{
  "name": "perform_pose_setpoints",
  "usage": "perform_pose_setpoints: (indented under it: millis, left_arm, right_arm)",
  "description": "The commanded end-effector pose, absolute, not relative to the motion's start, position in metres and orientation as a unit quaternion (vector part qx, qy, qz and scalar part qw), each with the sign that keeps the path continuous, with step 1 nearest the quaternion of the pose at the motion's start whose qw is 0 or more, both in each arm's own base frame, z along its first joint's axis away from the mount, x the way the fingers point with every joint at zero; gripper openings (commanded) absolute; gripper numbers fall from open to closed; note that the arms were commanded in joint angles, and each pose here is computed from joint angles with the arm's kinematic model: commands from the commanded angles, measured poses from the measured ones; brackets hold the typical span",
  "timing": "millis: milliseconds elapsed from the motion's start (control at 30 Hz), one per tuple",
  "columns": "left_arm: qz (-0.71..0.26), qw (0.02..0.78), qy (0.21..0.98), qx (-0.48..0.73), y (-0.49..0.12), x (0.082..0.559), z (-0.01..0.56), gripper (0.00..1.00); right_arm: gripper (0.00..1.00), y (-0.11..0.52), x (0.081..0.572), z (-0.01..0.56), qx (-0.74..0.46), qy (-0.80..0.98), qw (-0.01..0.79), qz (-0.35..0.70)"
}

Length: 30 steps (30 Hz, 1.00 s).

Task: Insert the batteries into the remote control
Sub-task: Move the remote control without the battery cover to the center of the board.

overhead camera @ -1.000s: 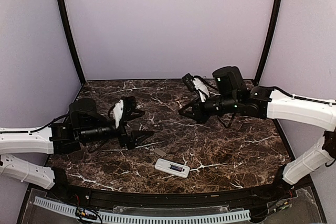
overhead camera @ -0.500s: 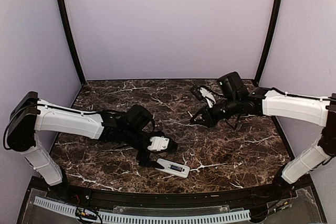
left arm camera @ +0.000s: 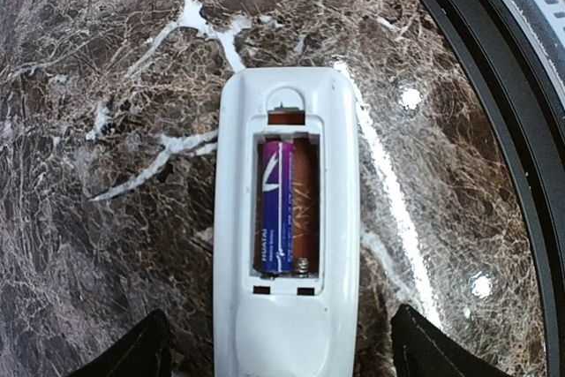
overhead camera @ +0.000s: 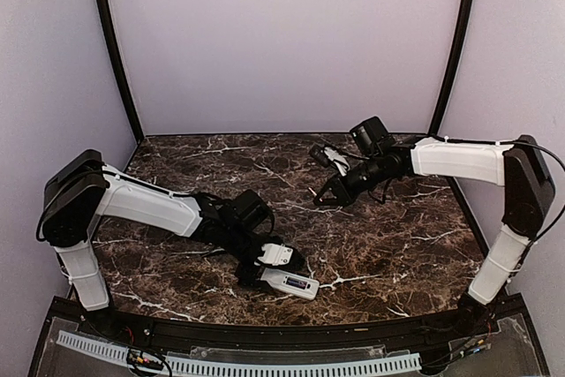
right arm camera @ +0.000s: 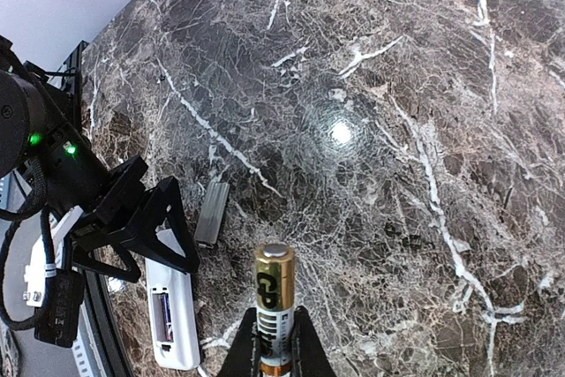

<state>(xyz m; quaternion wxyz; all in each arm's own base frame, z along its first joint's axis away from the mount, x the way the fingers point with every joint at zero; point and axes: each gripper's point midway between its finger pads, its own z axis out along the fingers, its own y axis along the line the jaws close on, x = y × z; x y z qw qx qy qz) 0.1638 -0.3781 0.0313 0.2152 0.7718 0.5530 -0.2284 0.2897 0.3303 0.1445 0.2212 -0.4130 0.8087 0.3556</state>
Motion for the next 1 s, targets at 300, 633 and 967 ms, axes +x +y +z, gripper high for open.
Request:
perform_pose_setpoints:
  millis: [300,633,967]
  left_arm:
    - [-0.227,0.200,0.590,0.748,-0.374,0.162,0.023,0.61]
    - [-0.224,0.188,0.601,0.744,-0.371,0.155,0.014,0.55]
    - [-0.174,0.220,0.595,0.753,-0.374,0.144,0.014,0.18]
  right_arm:
    - [0.00,0.331,0.293,0.150,-0.416,0.801,0.217,0.372]
    - [0.00,0.329,0.296,0.156,-0.416,0.799,0.223,0.372]
    - [0.00,0.325,0.295,0.160,-0.415,0.800,0.229,0.368]
